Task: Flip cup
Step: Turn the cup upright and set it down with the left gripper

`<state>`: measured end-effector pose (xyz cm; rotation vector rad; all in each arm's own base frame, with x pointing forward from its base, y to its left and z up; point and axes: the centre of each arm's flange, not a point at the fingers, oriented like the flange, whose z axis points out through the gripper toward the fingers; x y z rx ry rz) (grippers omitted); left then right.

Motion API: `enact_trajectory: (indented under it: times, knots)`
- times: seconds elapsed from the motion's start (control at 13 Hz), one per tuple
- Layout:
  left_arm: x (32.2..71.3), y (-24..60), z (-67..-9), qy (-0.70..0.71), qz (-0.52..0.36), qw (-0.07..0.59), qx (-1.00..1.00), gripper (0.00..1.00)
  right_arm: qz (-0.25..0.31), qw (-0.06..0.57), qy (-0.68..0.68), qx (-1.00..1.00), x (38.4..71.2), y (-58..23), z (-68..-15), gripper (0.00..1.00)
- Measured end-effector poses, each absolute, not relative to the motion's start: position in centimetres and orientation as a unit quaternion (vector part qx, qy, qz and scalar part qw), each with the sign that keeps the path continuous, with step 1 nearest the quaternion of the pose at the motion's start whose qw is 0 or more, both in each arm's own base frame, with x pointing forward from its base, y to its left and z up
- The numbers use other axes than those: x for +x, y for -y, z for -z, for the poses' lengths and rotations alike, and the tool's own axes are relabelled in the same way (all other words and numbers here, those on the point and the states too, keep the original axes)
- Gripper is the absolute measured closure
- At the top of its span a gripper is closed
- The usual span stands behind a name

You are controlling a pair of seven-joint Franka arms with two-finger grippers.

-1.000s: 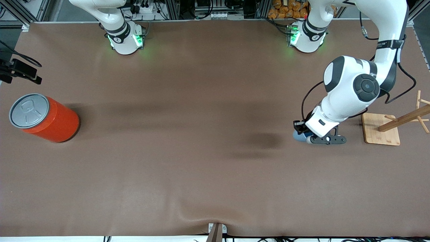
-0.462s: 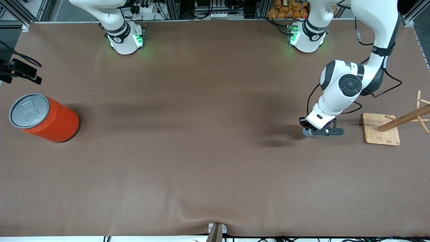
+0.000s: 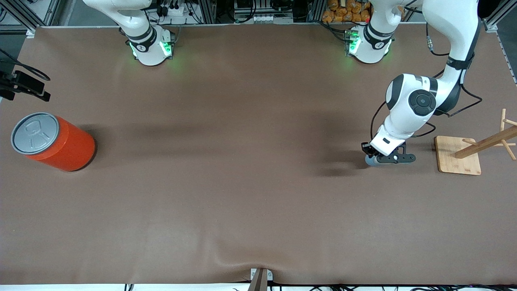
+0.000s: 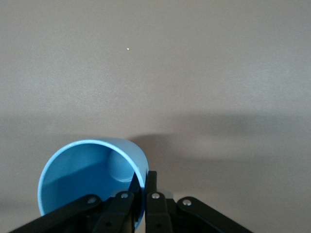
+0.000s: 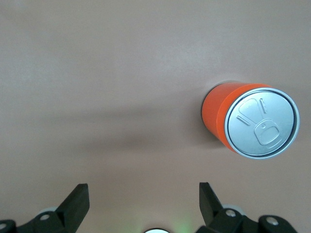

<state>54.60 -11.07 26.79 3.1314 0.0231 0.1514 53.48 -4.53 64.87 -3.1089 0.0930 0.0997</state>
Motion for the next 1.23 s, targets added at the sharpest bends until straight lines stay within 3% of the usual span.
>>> enact_trajectory:
  times: [0.15, 0.69, 1.23]
  knots:
    - [54.7, 10.9, -26.5, -0.011, -0.049, 0.004, 0.999, 0.79, -0.032, 0.015, -0.030, -0.999, 53.5, 4.5, -64.9, 0.00]
    - [56.2, 11.5, -29.9, -0.035, -0.043, 0.001, 0.998, 0.02, -0.032, 0.015, -0.030, -0.999, 53.5, 4.5, -64.9, 0.00]
    - [60.7, 11.3, -47.7, -0.050, -0.021, -0.019, 0.998, 0.00, -0.032, 0.015, -0.030, -0.999, 53.5, 4.5, -64.9, 0.00]
